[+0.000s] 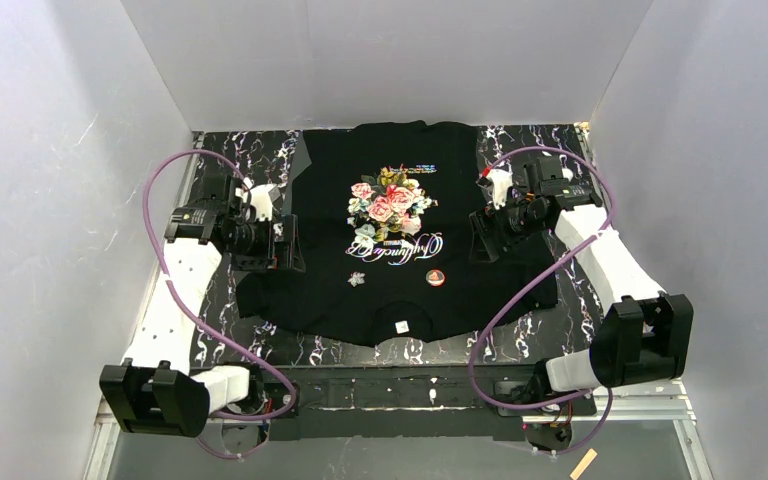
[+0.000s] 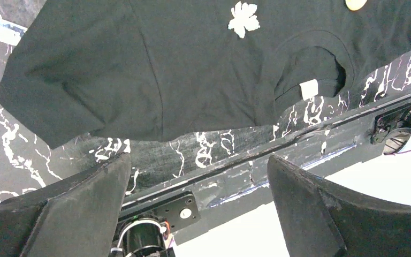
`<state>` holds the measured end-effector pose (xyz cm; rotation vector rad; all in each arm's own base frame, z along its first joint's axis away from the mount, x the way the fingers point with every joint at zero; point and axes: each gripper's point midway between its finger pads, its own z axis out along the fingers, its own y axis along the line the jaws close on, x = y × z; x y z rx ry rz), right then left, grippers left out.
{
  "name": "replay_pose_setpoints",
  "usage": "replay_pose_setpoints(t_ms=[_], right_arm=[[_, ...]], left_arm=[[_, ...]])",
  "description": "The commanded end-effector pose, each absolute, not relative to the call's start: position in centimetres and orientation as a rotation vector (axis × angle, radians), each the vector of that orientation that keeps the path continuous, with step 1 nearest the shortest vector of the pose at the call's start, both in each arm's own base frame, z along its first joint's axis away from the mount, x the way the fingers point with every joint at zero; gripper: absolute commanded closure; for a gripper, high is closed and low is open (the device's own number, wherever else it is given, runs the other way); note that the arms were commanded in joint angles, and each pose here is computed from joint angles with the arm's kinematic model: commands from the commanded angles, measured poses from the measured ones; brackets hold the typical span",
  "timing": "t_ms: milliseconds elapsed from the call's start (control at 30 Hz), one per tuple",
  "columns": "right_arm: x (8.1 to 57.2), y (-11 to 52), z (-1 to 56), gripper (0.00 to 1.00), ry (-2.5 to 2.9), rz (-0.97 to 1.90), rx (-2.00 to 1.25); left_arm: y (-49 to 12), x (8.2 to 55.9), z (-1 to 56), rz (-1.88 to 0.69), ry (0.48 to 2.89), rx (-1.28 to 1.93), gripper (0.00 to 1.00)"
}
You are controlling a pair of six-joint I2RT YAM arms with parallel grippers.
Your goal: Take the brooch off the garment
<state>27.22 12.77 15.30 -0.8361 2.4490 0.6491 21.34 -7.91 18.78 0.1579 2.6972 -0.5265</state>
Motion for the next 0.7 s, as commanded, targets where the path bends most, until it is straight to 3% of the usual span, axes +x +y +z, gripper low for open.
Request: replay_pose_setpoints(t_ms=[0,567,667], right_arm=[[26.7,14.5,15.7,0.00,2.442,0.800,-0.816],[26.2,18.0,11.0,0.00,2.584,1.223,-0.682],[26.0,18.6,9.4,0.10,2.651,1.280,-0.596]], left_arm=[[-9.2,23.0,20.2,-0.562,2.643,0.188,0.01],[-20.7,26.1,18.7,-0.975,2.536,0.624,0.01],[-23.8,26.2,18.0,-1.136,2.519,0.635,0.01]])
